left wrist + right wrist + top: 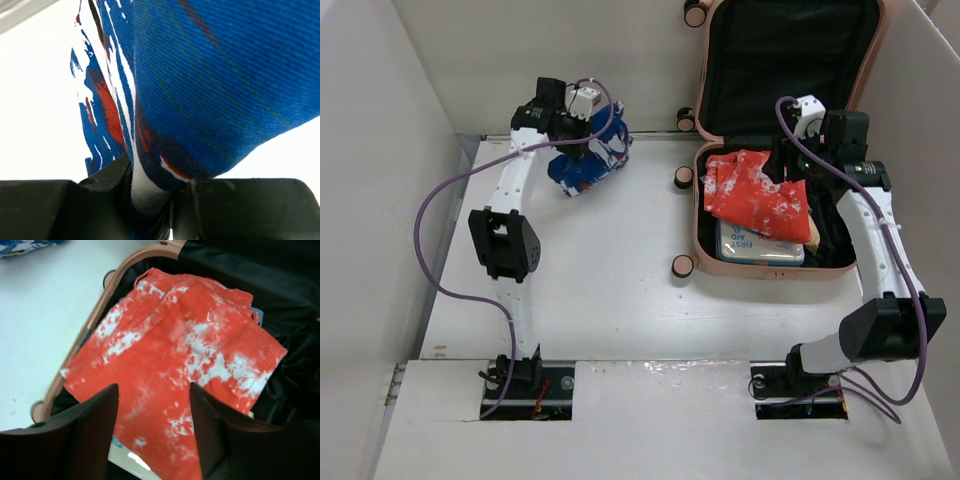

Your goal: Pack the luggage

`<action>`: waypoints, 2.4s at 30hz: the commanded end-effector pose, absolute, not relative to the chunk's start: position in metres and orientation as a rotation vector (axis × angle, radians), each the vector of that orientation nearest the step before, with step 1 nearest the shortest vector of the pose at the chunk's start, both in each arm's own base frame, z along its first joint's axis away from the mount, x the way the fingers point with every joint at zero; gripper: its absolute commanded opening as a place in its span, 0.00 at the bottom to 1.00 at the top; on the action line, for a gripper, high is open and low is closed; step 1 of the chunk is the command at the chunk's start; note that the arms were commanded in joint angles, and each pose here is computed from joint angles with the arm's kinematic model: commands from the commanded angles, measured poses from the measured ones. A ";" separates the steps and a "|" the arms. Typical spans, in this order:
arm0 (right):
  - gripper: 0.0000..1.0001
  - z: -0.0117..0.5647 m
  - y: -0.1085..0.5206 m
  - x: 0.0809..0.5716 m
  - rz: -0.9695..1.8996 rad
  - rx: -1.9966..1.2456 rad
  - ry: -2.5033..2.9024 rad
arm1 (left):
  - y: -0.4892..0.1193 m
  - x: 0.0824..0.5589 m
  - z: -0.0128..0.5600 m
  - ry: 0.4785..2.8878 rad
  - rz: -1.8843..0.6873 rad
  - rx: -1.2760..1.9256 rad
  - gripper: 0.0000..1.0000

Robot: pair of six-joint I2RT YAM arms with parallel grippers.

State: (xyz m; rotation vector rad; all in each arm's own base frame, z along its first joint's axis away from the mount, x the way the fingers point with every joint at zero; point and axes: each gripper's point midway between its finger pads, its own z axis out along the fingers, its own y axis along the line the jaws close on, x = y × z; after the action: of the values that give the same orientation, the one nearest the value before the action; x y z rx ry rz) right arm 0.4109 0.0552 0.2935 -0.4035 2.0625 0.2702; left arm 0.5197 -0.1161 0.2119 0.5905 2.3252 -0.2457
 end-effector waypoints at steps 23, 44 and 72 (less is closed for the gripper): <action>1.00 0.418 0.263 0.334 0.276 -1.203 1.022 | -0.209 0.375 0.376 1.670 -0.159 1.306 0.00; 1.00 0.353 0.305 0.337 0.646 -1.398 1.017 | -0.209 0.376 0.375 1.653 -0.025 1.326 0.00; 0.59 0.309 0.363 0.376 0.746 -0.888 1.164 | -0.223 0.371 0.370 1.743 -0.183 1.218 0.00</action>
State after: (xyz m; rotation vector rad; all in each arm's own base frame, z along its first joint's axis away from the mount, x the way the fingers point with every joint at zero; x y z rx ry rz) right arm 0.3665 0.3568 0.2814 -0.9793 1.2346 0.7270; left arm 0.3757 -0.1960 0.3109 1.2953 1.9520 -0.0585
